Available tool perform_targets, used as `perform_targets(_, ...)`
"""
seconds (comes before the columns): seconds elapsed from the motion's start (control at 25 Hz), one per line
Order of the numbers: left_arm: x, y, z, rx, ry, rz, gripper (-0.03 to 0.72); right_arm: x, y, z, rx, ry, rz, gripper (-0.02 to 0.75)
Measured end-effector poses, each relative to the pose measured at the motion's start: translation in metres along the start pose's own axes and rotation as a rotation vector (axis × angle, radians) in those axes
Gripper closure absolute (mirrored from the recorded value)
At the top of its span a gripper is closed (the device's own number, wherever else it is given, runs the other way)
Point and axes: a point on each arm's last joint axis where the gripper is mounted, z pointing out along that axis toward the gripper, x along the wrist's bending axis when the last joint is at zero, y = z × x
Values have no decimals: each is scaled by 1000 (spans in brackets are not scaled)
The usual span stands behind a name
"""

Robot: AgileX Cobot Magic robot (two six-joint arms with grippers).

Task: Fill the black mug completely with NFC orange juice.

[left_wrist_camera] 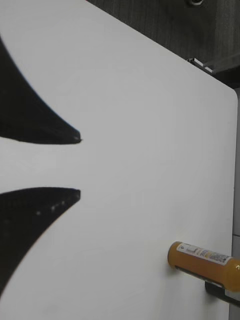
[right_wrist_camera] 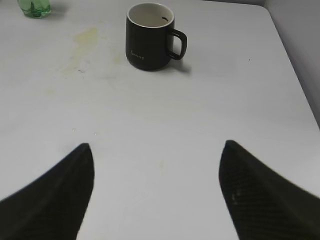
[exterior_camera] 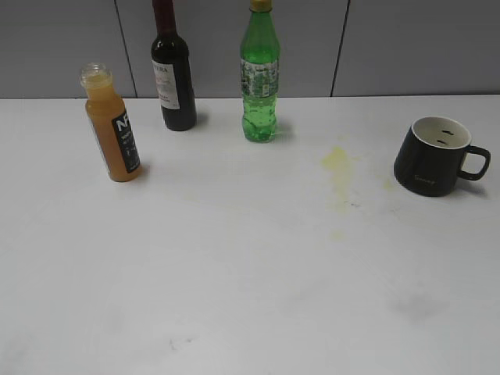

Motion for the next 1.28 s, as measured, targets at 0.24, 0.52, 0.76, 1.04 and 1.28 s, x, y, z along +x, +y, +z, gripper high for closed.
perform_targets(0.24,0,0,0,0,0,0,451,0,0,0,0,0,0,146)
perform_targets(0.52,0,0,0,0,0,0,451,0,0,0,-1,1,9,146)
perform_targets(0.76,0,0,0,0,0,0,451,0,24,-1,-176,0,12,146)
perform_targets(1.04,0,0,0,0,0,0,451,0,40,41,-340,4,24,130)
perform_targets(1.28,0,0,0,0,0,0,451,1,47,95,-372,12,24,81)
